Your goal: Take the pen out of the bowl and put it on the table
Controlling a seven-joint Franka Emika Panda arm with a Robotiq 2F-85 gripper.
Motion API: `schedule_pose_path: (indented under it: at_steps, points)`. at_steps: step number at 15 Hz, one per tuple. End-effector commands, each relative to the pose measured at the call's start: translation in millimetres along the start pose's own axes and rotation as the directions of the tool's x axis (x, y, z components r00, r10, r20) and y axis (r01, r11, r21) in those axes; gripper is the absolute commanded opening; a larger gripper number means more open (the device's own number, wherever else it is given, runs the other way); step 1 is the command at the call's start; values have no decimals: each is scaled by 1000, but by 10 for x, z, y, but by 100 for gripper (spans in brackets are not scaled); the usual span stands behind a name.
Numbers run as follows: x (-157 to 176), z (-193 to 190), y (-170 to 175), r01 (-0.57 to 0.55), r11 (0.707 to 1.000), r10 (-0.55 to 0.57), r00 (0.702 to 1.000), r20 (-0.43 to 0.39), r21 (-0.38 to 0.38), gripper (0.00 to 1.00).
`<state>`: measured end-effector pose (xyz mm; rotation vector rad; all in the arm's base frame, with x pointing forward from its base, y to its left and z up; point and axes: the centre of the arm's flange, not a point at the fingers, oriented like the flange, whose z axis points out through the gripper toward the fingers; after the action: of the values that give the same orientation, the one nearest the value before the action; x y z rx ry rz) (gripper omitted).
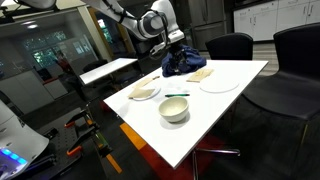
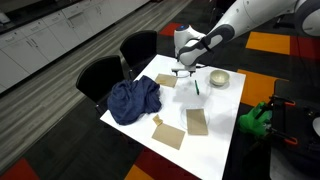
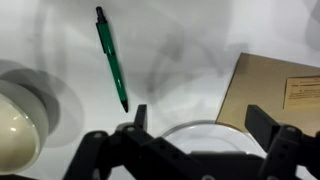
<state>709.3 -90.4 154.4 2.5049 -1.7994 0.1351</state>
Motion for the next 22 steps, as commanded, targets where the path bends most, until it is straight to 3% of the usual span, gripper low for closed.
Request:
schedule_pose_path:
  at_steps: [1,5,11,18,19,22]
  points:
    - [-203,-470,304,-17,994,26,996,-81,104,100]
    - [-233,-824,385,-39,979,68,988,-139,200,100]
    - [-305,-1215,522,-56,962,110,975,-195,266,100]
    - [-310,-1437,581,-15,966,71,975,-211,256,100]
    - [-254,-1307,443,-17,967,73,975,-210,255,100]
    - [-253,-1341,464,-13,967,69,975,-212,256,100]
